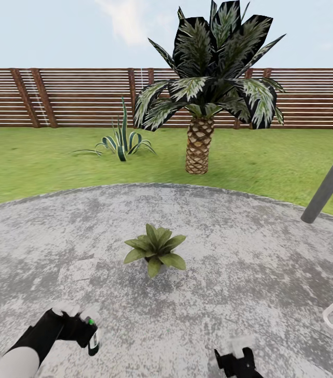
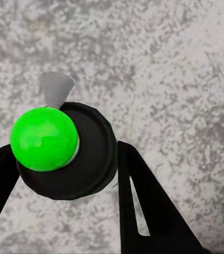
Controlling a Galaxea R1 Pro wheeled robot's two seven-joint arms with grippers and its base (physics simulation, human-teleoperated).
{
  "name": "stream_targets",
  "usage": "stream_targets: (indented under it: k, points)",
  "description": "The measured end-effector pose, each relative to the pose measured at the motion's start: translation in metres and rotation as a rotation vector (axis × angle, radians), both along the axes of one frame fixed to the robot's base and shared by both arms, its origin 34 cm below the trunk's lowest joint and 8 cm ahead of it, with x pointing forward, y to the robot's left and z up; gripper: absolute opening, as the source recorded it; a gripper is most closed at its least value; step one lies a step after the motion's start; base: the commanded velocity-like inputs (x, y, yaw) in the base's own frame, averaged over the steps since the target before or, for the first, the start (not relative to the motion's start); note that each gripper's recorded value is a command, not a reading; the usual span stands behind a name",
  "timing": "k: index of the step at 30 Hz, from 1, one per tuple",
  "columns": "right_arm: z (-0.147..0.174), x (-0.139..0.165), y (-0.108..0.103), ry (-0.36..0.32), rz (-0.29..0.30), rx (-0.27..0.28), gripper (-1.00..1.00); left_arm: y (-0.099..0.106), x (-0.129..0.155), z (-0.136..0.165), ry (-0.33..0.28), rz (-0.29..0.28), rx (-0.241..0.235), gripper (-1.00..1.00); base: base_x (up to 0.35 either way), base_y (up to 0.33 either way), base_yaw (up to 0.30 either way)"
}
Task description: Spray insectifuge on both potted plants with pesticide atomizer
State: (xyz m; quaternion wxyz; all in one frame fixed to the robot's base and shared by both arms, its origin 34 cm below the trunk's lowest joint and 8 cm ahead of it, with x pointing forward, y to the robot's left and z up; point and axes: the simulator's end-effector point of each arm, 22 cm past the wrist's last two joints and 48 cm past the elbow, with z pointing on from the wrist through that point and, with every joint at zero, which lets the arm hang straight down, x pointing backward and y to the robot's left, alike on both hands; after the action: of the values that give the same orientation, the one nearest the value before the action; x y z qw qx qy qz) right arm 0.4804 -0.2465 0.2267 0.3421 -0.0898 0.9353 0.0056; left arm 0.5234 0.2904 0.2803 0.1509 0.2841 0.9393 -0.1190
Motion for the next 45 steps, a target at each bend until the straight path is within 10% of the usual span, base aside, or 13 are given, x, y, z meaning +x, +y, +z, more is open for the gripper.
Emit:
stream_targets:
  k: [5,17,18,45]
  points:
    - [0.004,0.003,-0.036,-0.027,-0.143,-0.129,1.00,0.000,-0.023,-0.011,0.166,0.124,0.076,-1.00,0.000,0.000,0.000]
    - [0.004,0.002,-0.035,-0.027,-0.159,-0.135,1.00,-0.047,0.014,0.027,0.318,0.250,0.061,-1.00,0.021,0.000,0.000]
    - [0.000,-0.009,-0.023,-0.011,-0.154,-0.121,1.00,-0.052,0.012,0.030,0.333,0.186,0.113,-1.00,0.283,0.000,0.000]
    - [-0.004,-0.018,-0.011,0.002,-0.154,-0.106,1.00,-0.043,0.011,0.029,0.331,0.181,0.141,-1.00,0.227,-0.112,0.058]
